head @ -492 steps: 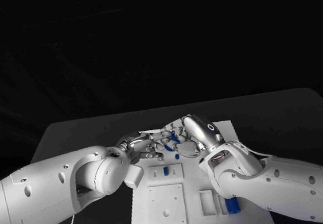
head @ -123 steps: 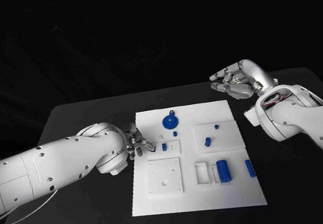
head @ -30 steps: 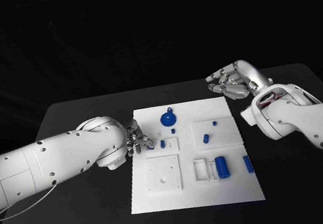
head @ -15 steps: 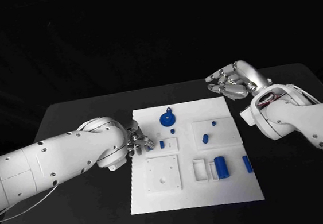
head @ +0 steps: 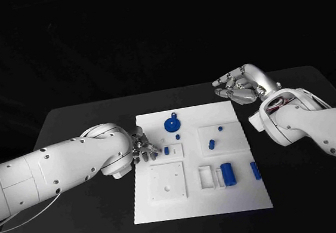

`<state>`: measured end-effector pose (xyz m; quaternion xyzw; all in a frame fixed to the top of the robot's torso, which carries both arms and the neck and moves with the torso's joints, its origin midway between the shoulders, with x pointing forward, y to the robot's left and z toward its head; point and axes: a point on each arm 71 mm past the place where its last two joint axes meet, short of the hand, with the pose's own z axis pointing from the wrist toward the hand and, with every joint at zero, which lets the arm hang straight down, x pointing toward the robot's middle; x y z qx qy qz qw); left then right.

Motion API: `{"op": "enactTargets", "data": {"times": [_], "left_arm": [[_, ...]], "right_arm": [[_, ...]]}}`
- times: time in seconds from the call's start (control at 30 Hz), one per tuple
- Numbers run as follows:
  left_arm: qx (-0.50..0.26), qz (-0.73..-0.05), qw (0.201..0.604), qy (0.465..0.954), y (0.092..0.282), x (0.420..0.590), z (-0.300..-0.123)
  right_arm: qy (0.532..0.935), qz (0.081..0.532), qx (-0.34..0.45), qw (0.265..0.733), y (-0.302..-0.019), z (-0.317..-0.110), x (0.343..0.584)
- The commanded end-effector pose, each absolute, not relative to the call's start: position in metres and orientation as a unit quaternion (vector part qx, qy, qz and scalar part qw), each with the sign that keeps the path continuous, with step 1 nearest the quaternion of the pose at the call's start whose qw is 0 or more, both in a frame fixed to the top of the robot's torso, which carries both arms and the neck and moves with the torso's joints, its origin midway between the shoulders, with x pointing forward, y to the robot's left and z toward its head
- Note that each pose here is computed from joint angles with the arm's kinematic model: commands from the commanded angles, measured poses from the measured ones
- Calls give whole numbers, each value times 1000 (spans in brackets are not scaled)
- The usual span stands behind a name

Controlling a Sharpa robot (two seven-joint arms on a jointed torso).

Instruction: Assemble the parts on the task board

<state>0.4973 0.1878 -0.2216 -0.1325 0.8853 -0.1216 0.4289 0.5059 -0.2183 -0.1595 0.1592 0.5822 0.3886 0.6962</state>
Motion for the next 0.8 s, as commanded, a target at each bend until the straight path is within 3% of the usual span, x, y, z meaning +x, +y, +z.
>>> {"op": "enactTargets", "data": {"times": [0.03, 0.8], "left_arm": [[-145, -120, 432, 882, 188, 498, -222], [-164, -127, 436, 876, 199, 498, -221]], "right_arm": [[587, 391, 156, 691, -217, -161, 506], [590, 389, 157, 690, -218, -164, 505]]}}
